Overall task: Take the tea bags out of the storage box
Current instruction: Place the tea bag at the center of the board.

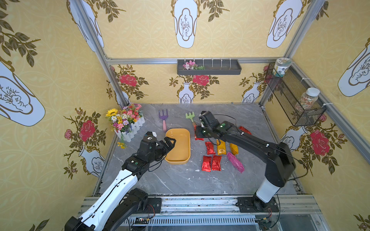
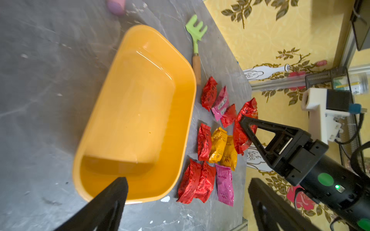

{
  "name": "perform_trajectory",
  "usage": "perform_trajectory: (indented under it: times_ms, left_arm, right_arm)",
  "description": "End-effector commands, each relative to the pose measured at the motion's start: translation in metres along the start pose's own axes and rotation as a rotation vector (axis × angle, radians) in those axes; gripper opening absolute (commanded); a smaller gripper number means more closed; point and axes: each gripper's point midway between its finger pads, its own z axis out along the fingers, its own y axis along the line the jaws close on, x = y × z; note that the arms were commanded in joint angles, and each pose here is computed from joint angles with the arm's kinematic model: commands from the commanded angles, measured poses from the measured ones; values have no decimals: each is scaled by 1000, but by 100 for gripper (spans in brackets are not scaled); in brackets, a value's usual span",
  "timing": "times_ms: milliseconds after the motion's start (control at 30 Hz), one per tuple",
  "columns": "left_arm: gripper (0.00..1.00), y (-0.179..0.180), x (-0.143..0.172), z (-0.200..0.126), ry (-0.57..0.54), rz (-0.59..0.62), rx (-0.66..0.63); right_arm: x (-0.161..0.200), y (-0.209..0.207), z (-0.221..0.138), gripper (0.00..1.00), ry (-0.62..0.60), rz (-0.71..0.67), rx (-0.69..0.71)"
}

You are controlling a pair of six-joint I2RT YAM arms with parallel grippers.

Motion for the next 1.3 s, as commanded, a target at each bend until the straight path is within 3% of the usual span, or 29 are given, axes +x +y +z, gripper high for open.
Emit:
perform_trajectory:
  times_ms: [0, 133, 333, 633, 867, 933, 1100, 1200, 1267]
  left_arm:
    - [100, -25, -2, 10, -20, 15, 59]
    - [100, -43, 4, 25, 12, 41, 87]
    - [100, -60, 2, 34, 32, 78, 114]
    - [100, -52, -6, 13, -23, 114, 96]
    - [100, -40, -22, -7, -92, 79, 106]
    - [100, -39, -26, -10, -112, 70, 105]
    - [100, -42, -45, -19, -186, 75, 67]
    - [100, -49, -61, -27, -253, 128, 38]
    - [100, -57, -71, -34, -293, 172, 34]
  right_arm:
    - [6, -69, -16, 49, -14, 59, 90]
    - [17, -161, -36, 49, -21, 211, 207]
    - [26, -241, -33, 48, 21, 343, 348]
    - [46, -287, 1, 48, 140, 375, 464]
    - [64, -296, 17, 48, 209, 371, 459]
    - [65, -295, 17, 52, 206, 377, 452]
    - [54, -289, -1, 76, 140, 376, 449]
    - [42, -284, -17, 82, 87, 367, 443]
    - [32, -276, -27, 93, 51, 349, 429]
